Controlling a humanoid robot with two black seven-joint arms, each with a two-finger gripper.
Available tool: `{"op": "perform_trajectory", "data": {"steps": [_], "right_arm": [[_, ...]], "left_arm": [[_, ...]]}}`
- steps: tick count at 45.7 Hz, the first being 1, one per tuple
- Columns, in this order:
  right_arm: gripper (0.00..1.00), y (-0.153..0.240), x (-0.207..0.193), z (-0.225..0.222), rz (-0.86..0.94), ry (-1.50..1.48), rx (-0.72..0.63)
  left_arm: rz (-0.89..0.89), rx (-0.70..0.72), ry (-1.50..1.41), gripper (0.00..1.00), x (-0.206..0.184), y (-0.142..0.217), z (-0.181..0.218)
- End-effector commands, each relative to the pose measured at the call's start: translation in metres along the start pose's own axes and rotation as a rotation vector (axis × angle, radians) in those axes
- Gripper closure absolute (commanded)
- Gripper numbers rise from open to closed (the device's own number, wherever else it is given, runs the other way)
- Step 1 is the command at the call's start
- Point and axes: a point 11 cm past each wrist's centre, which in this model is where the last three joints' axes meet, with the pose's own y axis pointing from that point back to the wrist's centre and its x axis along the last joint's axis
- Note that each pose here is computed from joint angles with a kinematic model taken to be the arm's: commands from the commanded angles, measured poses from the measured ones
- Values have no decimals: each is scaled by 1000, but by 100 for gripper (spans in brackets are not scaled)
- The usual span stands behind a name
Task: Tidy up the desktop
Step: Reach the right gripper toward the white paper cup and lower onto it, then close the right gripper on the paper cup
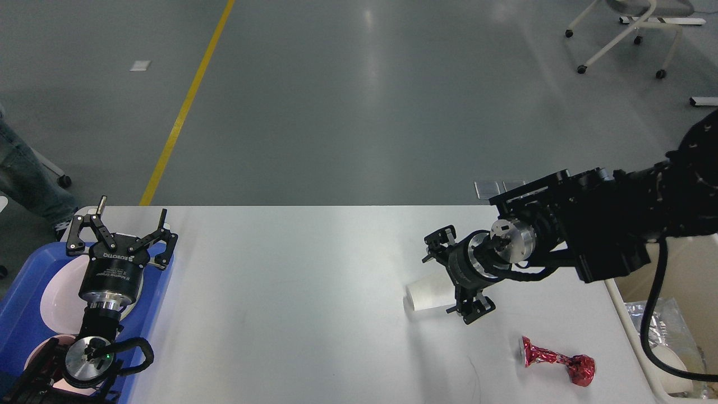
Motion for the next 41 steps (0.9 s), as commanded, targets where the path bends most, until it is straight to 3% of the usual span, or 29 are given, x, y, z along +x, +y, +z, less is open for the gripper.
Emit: {"op": "perform_trajectory", "data": {"steps": [1, 14, 31, 34, 41], "right_arm": [[0, -29, -9, -3, -11, -8, 14], [0, -85, 2, 13, 29, -63, 31], [4, -97, 26, 14, 100, -135, 75], [11, -98, 27, 13, 100, -139, 78], [39, -99, 22, 14, 79, -159, 82]], "left_arm": [[0, 0, 0, 4, 0, 0, 0], [0, 0, 0, 3, 0, 0, 0], [0, 0, 0, 3, 0, 0, 0], [0, 0, 0, 3, 0, 0, 0], [0, 0, 0, 4, 0, 0, 0]]}}
